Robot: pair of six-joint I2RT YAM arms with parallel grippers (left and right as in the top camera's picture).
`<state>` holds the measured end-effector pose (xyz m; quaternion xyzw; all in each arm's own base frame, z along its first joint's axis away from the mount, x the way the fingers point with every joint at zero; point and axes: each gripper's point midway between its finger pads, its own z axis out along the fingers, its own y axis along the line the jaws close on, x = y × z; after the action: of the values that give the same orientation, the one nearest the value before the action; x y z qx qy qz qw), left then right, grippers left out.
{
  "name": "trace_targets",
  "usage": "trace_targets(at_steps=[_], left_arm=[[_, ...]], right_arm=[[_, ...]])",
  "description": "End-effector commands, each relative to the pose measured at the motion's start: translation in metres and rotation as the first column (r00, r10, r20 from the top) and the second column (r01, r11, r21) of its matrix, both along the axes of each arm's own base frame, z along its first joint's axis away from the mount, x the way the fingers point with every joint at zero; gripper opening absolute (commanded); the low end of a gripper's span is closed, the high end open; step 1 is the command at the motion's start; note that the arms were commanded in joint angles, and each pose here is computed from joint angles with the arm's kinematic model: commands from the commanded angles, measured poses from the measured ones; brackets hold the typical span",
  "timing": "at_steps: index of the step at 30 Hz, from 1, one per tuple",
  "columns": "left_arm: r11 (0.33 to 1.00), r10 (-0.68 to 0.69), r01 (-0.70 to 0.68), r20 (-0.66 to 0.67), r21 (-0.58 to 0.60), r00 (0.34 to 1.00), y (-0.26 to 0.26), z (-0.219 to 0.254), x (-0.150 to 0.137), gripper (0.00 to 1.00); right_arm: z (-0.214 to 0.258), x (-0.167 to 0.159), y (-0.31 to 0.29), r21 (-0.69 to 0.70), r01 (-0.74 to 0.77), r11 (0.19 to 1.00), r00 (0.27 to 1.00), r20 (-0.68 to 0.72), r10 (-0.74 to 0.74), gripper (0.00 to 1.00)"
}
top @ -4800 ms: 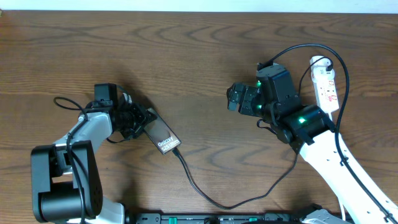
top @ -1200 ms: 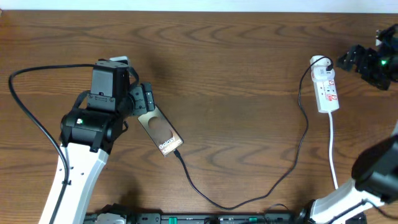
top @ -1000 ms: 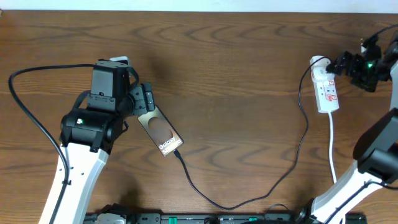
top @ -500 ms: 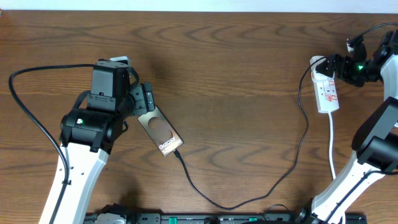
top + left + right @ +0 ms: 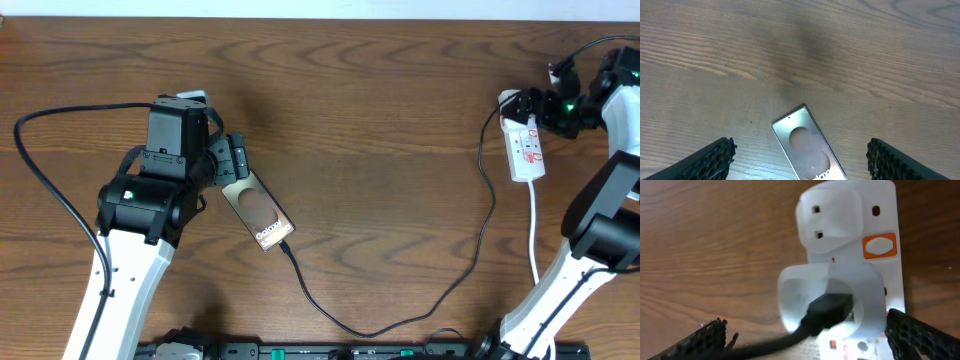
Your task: Plug charger to phone and switch on socket
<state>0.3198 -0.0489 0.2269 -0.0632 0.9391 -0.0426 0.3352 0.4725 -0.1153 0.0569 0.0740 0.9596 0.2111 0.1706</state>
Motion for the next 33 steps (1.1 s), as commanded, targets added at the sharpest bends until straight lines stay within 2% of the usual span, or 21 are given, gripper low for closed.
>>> trace_targets(at_steps=[1, 12, 15, 24, 33], left_arm=[[1.0, 0.001, -0.001, 0.012, 0.022, 1.0, 0.002, 0.004, 0.002, 0.86], [1.0, 0.001, -0.001, 0.012, 0.022, 1.0, 0.002, 0.004, 0.002, 0.86], [1.0, 0.001, -0.001, 0.012, 0.022, 1.0, 0.002, 0.004, 0.002, 0.86], [1.0, 0.001, -0.001, 0.012, 0.022, 1.0, 0.002, 0.004, 0.002, 0.86], [1.0, 0.001, -0.001, 0.012, 0.022, 1.0, 0.002, 0.004, 0.002, 0.86]], right_arm=[[-0.028, 0.001, 0.025, 0.063, -0.015, 0.998, 0.997, -0.069, 0.02, 0.96], [-0.036, -0.004, 0.035, 0.077, -0.024, 0.997, 0.993, -0.109, 0.032, 0.95], [-0.037, -0.005, 0.022, 0.007, 0.002, 1.0, 0.991, -0.135, -0.001, 0.94], [0.004, 0.012, -0.001, -0.065, 0.026, 0.998, 0.997, -0.066, -0.03, 0.95], [0.003, 0.009, 0.002, -0.06, 0.02, 0.998, 0.996, -0.083, -0.025, 0.96]])
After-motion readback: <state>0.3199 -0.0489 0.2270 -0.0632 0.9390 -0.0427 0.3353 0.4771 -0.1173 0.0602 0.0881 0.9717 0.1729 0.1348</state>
